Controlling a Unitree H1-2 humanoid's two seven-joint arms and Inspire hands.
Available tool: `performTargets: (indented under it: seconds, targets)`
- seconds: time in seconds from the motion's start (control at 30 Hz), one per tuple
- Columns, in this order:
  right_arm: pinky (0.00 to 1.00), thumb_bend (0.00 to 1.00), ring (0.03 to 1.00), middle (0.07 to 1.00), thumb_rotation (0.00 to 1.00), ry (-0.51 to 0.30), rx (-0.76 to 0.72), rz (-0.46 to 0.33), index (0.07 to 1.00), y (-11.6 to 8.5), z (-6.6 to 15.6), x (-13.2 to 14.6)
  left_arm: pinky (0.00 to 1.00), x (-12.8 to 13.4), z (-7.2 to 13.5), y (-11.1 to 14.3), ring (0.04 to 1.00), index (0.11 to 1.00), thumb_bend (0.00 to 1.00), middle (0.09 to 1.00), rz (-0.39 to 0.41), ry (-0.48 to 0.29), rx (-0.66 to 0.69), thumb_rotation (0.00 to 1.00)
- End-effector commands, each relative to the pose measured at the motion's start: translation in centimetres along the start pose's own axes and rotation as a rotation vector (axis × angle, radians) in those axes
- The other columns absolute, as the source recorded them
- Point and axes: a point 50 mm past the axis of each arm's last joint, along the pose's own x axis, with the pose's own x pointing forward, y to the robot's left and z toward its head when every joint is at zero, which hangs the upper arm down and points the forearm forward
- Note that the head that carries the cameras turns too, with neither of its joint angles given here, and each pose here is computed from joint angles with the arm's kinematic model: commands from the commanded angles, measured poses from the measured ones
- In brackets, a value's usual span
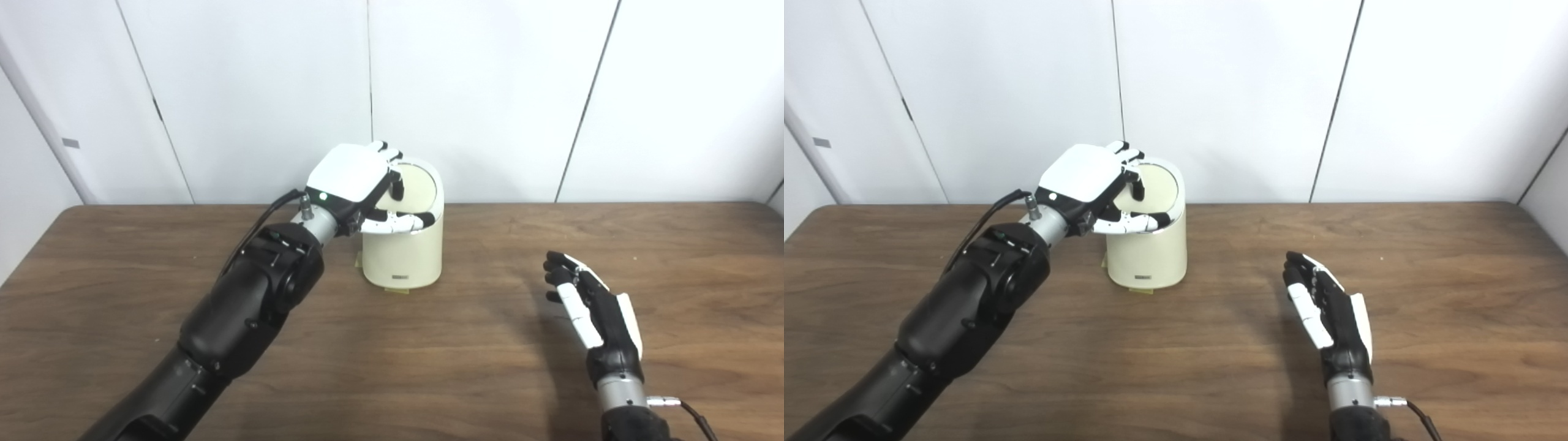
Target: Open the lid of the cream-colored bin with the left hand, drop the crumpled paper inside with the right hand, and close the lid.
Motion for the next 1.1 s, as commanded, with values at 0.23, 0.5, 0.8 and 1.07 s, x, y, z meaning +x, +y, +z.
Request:
performTargets:
  seconds: [0.23,0.5,0.8,1.07]
  targets:
    - [0.7,0.57,0.789,0.786,0.86,-0.08,-0.015,-0.002,0.783,0.0,1.9,0.7,0.92,-1.9,0.2,-1.7,0.983,0.771,0.61,0.944,-0.089,-0.028,-0.042,0.91]
    - [0.71,0.58,0.792,0.781,0.84,-0.069,0.002,-0.007,0.779,0.2,1.7,0.8,0.78,-6.7,-2.3,-0.2,0.847,0.807,0.52,0.852,0.161,0.05,-0.37,0.76]
    - [0.69,0.59,0.79,0.781,0.85,-0.065,-0.024,0.002,0.774,0.1,1.4,1.0,0.82,-14.0,-4.7,-5.0,0.951,0.993,0.48,0.988,0.372,0.205,-0.587,0.66]
    - [0.7,0.57,0.794,0.788,0.82,-0.057,-0.015,0.005,0.78,-0.2,1.1,1.0,0.83,-18.3,-5.0,-9.0,0.951,1.0,0.46,1.0,0.45,0.342,-0.803,0.73]
